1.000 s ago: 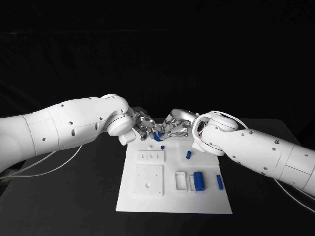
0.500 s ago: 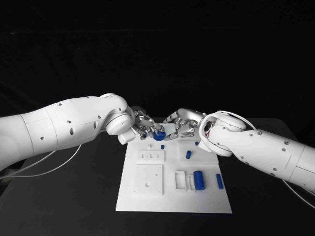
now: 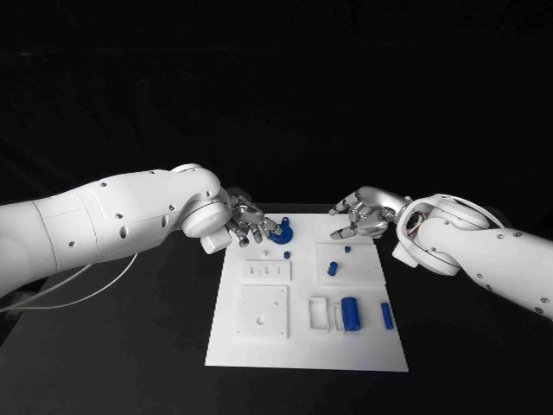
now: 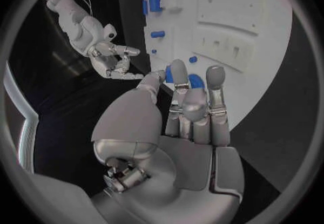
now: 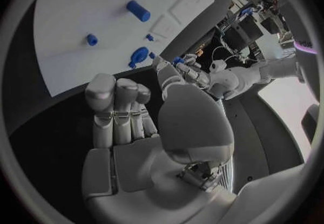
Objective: Assemble the parts on the task board
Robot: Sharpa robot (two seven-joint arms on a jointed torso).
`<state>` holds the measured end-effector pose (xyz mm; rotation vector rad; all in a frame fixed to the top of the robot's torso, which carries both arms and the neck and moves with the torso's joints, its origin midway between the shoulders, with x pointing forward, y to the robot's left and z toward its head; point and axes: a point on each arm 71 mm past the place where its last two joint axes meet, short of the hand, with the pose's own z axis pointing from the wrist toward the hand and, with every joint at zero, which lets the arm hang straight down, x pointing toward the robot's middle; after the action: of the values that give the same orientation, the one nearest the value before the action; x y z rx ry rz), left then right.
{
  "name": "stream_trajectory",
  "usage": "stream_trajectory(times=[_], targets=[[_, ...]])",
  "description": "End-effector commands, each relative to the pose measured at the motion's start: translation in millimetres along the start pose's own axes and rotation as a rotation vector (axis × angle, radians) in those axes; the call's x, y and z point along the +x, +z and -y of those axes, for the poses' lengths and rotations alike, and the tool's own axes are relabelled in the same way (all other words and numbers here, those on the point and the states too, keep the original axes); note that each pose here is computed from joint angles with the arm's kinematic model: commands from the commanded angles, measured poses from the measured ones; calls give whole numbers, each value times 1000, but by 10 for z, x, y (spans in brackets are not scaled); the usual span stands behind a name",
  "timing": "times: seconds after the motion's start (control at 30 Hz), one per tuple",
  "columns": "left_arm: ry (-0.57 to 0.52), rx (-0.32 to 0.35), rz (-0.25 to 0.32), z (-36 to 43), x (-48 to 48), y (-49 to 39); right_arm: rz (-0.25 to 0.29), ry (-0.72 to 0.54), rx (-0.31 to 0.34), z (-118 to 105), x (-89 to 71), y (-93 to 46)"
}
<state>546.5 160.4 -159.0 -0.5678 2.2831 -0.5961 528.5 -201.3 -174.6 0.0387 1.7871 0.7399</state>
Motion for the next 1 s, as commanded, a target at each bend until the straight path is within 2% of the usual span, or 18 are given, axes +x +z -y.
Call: stream_trajectory(times=[0.03,0.1,0.17,0.23,0.37,0.6,1.0], targets=[[61,-31,27,-50,30,25,126,93,-21,49,-145,-24],[78,-43,45,-84,58,51,237,130,2,134,-282,-53],[92,-51,64,-113,83,74,320,165,20,203,-400,-71],[100,-57,77,-136,112,96,375,196,33,259,-486,-78],[106,-66,87,-169,180,142,442,236,53,343,-597,-73],[125,-68,90,-200,287,194,491,257,60,377,-686,-47],[147,-65,88,-192,372,238,507,263,54,317,-717,8]])
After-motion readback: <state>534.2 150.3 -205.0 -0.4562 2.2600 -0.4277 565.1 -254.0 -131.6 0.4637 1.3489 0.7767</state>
